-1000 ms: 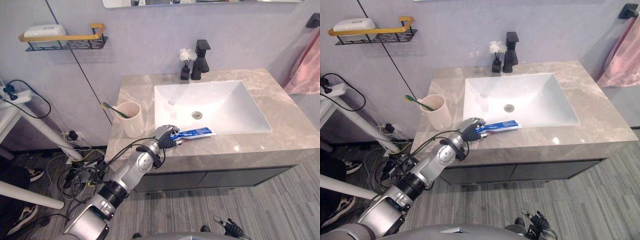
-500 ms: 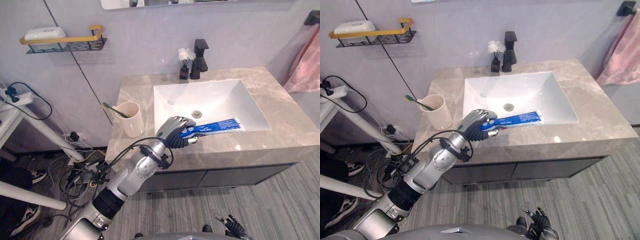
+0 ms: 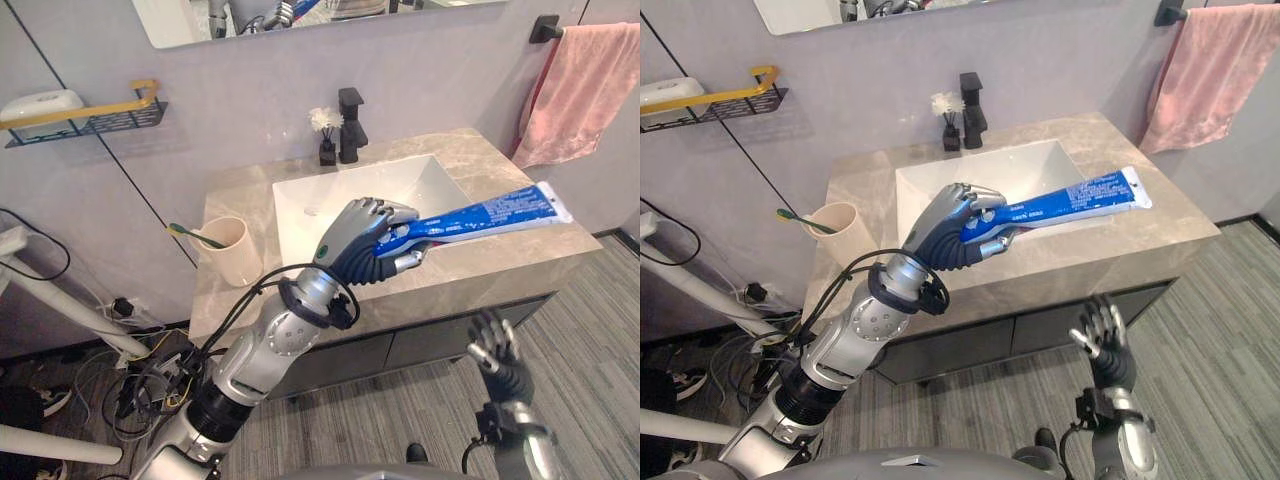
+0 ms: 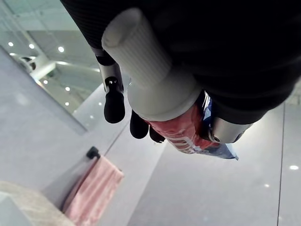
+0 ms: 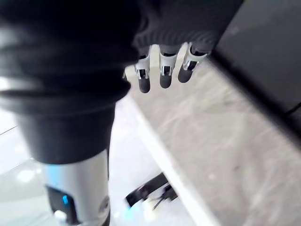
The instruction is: Organize washtable
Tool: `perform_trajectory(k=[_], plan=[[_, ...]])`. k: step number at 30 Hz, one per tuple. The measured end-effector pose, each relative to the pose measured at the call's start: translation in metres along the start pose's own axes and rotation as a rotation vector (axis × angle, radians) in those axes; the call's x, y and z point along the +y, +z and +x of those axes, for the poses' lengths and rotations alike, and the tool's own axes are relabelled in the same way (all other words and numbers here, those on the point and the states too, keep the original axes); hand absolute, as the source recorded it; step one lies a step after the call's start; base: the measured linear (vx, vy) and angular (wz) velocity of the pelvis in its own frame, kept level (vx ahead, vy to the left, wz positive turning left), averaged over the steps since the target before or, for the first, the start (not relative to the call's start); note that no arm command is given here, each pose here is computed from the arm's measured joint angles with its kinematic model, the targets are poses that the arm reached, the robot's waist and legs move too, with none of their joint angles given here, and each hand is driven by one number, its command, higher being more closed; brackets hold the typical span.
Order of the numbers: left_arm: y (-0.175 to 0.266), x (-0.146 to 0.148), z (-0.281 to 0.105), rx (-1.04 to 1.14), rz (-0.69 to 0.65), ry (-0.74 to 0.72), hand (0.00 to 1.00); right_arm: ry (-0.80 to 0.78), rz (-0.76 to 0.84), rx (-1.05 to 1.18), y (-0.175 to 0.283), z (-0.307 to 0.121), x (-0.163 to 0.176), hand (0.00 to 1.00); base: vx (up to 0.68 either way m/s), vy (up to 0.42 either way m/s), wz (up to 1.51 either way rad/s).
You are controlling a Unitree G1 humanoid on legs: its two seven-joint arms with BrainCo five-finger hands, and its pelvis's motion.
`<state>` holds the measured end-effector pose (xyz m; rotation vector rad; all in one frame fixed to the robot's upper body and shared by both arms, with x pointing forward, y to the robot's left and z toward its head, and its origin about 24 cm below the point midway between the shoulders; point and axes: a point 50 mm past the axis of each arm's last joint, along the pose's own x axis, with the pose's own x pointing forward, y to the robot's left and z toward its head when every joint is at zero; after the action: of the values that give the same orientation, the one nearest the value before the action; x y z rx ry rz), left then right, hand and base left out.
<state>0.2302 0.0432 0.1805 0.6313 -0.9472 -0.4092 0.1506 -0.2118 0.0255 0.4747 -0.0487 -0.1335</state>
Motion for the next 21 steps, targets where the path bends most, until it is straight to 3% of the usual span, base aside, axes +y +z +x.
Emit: perform_trajectory(k=[4, 11, 21], plan=[[0.002, 0.008, 0.000, -0.011, -0.032, 0.030, 1.00, 0.212, 0.137, -0.105, 0.020, 0.013, 0.036, 0.00, 0.01, 0.005, 0.03], [-0.010, 0.016, -0.002, 0.039, 0.000, 0.046, 1.00, 0.488, 0.362, -0.044, 0.012, 0.030, 0.091, 0.00, 0.02, -0.006, 0.16], [-0.027, 0.015, -0.007, 0.121, 0.015, 0.062, 1.00, 0.600, 0.484, -0.056, 0.020, 0.049, 0.124, 0.00, -0.02, -0.006, 0.21]])
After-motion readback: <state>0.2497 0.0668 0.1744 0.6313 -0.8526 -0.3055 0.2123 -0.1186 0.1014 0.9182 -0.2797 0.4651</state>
